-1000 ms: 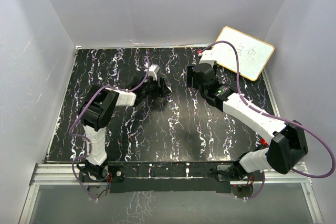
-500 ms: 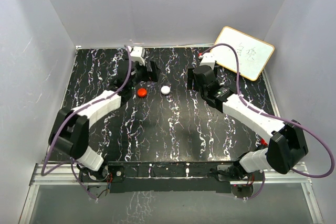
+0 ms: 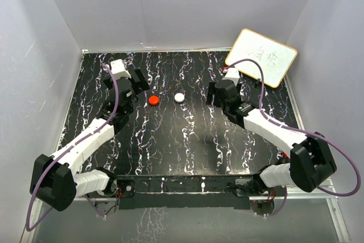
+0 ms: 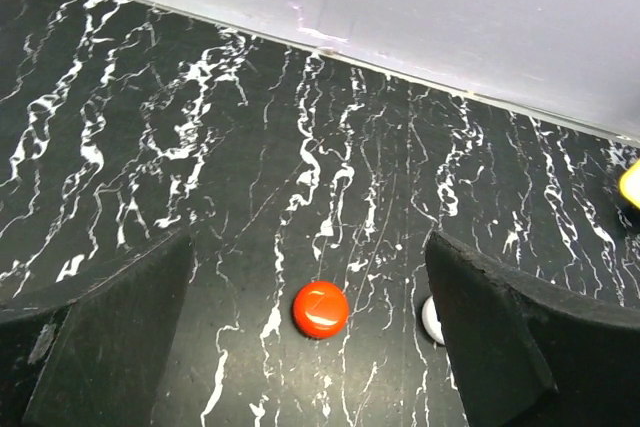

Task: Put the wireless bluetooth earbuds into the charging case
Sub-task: Reset both arms

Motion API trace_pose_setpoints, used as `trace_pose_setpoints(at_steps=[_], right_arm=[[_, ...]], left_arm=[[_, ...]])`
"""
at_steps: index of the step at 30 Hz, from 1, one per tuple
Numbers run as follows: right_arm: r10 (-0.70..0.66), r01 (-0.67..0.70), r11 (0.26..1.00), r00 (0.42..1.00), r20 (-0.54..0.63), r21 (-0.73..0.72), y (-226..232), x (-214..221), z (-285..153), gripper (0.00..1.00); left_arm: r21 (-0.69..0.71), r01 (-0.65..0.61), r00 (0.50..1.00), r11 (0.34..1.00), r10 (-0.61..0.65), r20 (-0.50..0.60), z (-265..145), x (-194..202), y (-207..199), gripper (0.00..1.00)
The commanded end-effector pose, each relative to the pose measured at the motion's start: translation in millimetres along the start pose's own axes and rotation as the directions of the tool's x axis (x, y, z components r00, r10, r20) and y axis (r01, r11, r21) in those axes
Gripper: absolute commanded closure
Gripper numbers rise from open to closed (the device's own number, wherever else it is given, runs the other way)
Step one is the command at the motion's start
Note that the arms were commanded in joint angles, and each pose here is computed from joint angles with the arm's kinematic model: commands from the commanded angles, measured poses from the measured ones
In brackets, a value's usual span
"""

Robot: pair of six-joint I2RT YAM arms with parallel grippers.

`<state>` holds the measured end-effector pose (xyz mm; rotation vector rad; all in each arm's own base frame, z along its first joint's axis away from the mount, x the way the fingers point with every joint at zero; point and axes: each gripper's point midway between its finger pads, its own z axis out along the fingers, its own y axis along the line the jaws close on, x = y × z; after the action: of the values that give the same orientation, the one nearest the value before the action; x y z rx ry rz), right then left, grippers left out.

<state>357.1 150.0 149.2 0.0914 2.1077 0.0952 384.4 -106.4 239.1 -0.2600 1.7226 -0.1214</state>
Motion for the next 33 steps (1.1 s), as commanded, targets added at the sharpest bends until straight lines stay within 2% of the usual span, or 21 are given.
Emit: trace_pose_setpoints(at_steps=[1, 6, 9, 10, 13, 15, 21, 27, 33], right_arm=[[0.102, -0.095, 0.994, 0.984, 0.145, -0.055, 10, -47, -11, 0.25], [0.116, -0.113, 0.993, 0.979, 0.165, -0.032, 0, -50, -18, 0.24], [0.153, -0.159, 0.987, 0.969, 0.193, 0.012, -14, -51, -23, 0.04], [0.162, -0.171, 0.985, 0.967, 0.199, 0.029, -19, -50, -23, 0.02], [0.197, -0.22, 0.971, 0.959, 0.205, 0.098, -42, -49, -25, 0.02], [0.246, -0.279, 0.952, 0.942, 0.227, 0.127, -60, -48, -27, 0.02], [0.337, -0.376, 0.922, 0.899, 0.279, 0.097, -77, -45, -32, 0.02], [0.346, -0.37, 0.927, 0.907, 0.24, 0.059, -71, -35, -34, 0.02], [0.351, -0.356, 0.934, 0.914, 0.202, -0.012, -66, -15, -45, 0.02]], left_arm=[[-0.106, 0.021, 1.0, 0.994, -0.019, 0.021, -11, -2, 23, 0.01], [-0.1, 0.03, 1.0, 0.994, -0.029, 0.005, -10, -1, 19, 0.01], [-0.129, 0.027, 1.0, 0.991, -0.027, 0.003, -10, -2, 23, 0.01], [-0.143, 0.026, 1.0, 0.989, -0.025, 0.008, -11, -3, 27, 0.01], [-0.292, 0.045, 0.998, 0.955, -0.03, 0.056, -26, -16, 57, 0.01], [-0.463, 0.097, 0.991, 0.881, -0.043, 0.125, -49, -29, 94, 0.01], [-0.53, 0.178, 0.972, 0.829, -0.064, 0.226, -88, -47, 126, 0.01], [-0.571, 0.162, 0.984, 0.804, -0.091, 0.151, -100, -22, 138, 0.01], [-0.518, 0.137, 0.989, 0.844, -0.148, 0.02, -108, 18, 135, 0.01]])
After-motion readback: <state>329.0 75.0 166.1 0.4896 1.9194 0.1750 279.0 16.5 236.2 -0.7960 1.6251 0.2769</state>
